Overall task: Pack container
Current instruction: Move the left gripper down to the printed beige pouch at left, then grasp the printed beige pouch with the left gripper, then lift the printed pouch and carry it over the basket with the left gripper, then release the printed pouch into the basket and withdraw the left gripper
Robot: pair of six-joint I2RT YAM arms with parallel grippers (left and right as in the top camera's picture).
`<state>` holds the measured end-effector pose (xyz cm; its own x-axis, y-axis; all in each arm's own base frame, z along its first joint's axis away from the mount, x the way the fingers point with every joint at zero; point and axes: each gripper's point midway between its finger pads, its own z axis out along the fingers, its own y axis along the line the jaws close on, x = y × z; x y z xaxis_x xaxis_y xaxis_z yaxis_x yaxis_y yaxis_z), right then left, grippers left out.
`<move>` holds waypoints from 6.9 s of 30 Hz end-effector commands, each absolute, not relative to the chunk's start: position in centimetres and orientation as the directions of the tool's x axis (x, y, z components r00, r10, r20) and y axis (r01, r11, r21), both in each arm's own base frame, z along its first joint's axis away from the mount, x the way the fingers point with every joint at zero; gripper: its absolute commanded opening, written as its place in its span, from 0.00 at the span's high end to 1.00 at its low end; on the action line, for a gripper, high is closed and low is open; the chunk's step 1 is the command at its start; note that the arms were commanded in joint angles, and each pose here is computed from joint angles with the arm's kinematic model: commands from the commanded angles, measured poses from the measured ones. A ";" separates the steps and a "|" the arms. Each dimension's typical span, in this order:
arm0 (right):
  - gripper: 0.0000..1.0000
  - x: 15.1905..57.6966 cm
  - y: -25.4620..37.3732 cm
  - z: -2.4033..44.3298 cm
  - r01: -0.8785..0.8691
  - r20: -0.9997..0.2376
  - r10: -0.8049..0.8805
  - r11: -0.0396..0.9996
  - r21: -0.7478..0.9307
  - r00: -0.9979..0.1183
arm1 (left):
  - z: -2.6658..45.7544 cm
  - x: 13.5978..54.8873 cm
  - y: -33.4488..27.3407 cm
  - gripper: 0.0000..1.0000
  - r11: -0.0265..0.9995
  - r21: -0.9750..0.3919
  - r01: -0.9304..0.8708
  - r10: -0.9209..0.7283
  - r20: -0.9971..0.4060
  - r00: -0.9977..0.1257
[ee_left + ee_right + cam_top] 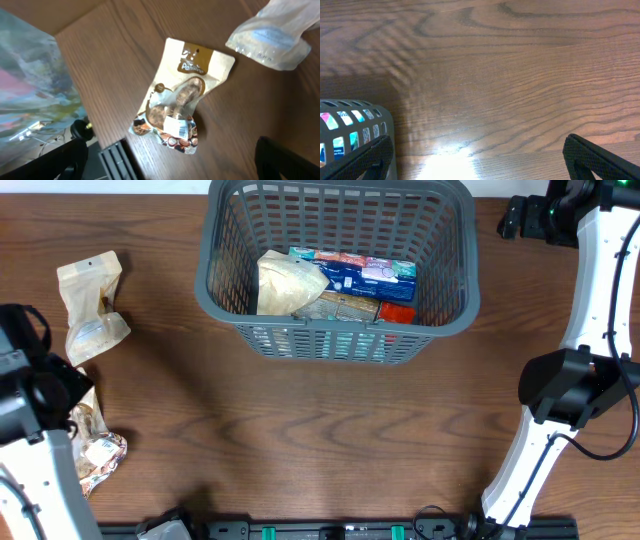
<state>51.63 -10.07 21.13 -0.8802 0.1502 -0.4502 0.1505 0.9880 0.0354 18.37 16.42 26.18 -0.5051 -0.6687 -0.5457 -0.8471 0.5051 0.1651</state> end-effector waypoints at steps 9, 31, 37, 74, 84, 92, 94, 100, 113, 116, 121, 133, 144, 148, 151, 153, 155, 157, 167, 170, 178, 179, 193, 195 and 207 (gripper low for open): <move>0.01 51.5 -9.8 21.0 0.132 -0.445 0.132 0.991 0.031 -0.886 | 19.1 17.2 17.6 0.04 0.464 0.206 -0.862 -0.730 -0.463 -0.503; 0.01 51.7 -9.4 21.1 0.120 -0.450 0.131 0.991 0.053 -0.883 | 12.9 18.1 22.1 0.03 0.331 0.103 -0.938 -0.876 -0.336 -0.346; 0.01 51.7 -9.1 21.1 0.116 -0.449 0.127 0.992 0.053 -0.884 | 10.2 19.6 20.8 0.04 0.447 0.062 -0.892 -0.867 -0.215 -0.449; 0.01 51.9 -9.1 21.2 0.101 -0.456 0.111 0.994 0.046 -0.883 | 1.9 20.1 20.3 0.03 0.783 0.089 -0.615 -0.621 0.070 -0.781; 0.01 51.9 -9.1 21.2 0.101 -0.456 0.110 0.994 0.046 -0.883 | 0.8 20.1 20.4 0.09 0.782 0.090 -0.617 -0.623 0.089 -0.777; 0.01 51.9 -9.1 21.2 0.100 -0.456 0.110 0.994 0.045 -0.883 | 0.9 19.6 21.2 0.45 0.767 0.149 -0.624 -0.639 0.083 -0.765; 0.01 51.9 -9.1 21.2 0.100 -0.456 0.110 0.994 0.045 -0.883 | 0.9 19.6 21.2 0.57 0.758 0.150 -0.635 -0.650 0.082 -0.756; 0.01 51.9 -9.1 21.2 0.101 -0.456 0.111 0.994 0.045 -0.883 | 0.9 19.4 20.7 0.94 0.761 0.137 -0.635 -0.648 0.102 -0.755; 0.01 51.9 -9.1 21.2 0.101 -0.456 0.111 0.994 0.046 -0.883 | 1.2 19.8 18.7 0.94 0.677 0.050 -0.734 -0.733 0.133 -0.667; 0.01 51.9 -9.1 21.2 0.101 -0.456 0.111 0.994 0.045 -0.883 | 2.1 20.8 18.4 0.94 0.670 -0.007 -0.743 -0.739 0.100 -0.667; 0.01 51.9 -9.1 21.2 0.101 -0.458 0.111 0.994 0.045 -0.882 | 7.2 23.7 18.3 0.94 0.673 -0.133 -0.728 -0.738 -0.055 -0.672; 0.01 52.0 -9.2 21.2 0.101 -0.460 0.111 0.994 0.045 -0.881 | 27.8 30.7 11.4 0.94 0.903 -0.157 -0.400 -0.417 -0.546 -0.726; 0.01 52.0 -9.1 21.2 0.101 -0.460 0.111 0.994 0.046 -0.881 | 44.0 37.6 -2.0 0.94 0.989 0.057 0.137 0.111 -0.898 -0.426; 0.01 52.0 -9.1 21.2 0.100 -0.459 0.110 0.994 0.046 -0.881 | 45.4 39.2 -7.3 0.94 0.907 0.264 0.329 0.358 -0.894 -0.268; 0.01 51.9 -9.0 21.2 0.100 -0.455 0.110 0.994 0.046 -0.883 | 44.3 40.4 -11.0 0.94 0.791 0.403 0.461 0.523 -0.836 -0.165; 0.01 51.8 -9.0 21.1 0.100 -0.453 0.110 0.994 0.047 -0.885 | 43.0 41.1 -13.4 0.94 0.711 0.450 0.540 0.588 -0.801 -0.107; 0.01 51.8 -9.0 21.1 0.100 -0.451 0.110 0.994 0.047 -0.886 | 41.2 41.8 -15.4 0.94 0.599 0.505 0.621 0.663 -0.748 -0.030; 0.01 51.7 -9.0 21.1 0.100 -0.449 0.111 0.994 0.047 -0.887 | 39.0 42.2 -17.3 0.94 0.463 0.553 0.693 0.724 -0.687 0.064; 0.01 51.7 -9.0 21.1 0.100 -0.448 0.111 0.994 0.047 -0.887 | 29.4 44.7 -19.8 0.94 0.353 0.420 0.836 0.780 -0.626 -0.015; 0.01 51.8 -9.0 21.1 0.100 -0.450 0.111 0.994 0.047 -0.886 | 26.5 44.6 -19.8 0.94 0.341 0.356 0.870 0.798 -0.598 -0.068; 0.01 51.7 -9.0 21.1 0.100 -0.449 0.111 0.994 0.047 -0.886 | 22.3 44.0 -18.8 0.66 0.341 0.262 0.903 0.839 -0.517 -0.166; 0.01 51.7 -9.0 21.1 0.100 -0.449 0.111 0.994 0.047 -0.886 | 22.5 44.0 -18.8 0.59 0.341 0.266 0.902 0.839 -0.519 -0.164; 0.01 52.1 -9.4 21.3 0.105 -0.467 0.114 0.993 0.045 -0.877 | 35.8 42.0 -13.7 0.09 0.595 0.499 0.630 0.754 -0.617 -0.224; 0.01 52.2 -9.4 21.4 0.105 -0.471 0.114 0.993 0.044 -0.875 | 39.4 40.9 -11.8 0.04 0.651 0.545 0.528 0.726 -0.651 -0.223; 0.01 52.2 -9.4 21.3 0.104 -0.470 0.113 0.994 0.045 -0.875 | 44.3 37.0 5.7 0.01 0.950 0.262 -0.170 0.154 -0.867 -0.473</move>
<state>52.23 -9.61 21.41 -0.8727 0.1232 -0.4725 0.1177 0.9922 0.0412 35.29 1.20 47.82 -0.3425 0.3800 -0.8593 0.0242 0.9178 0.3963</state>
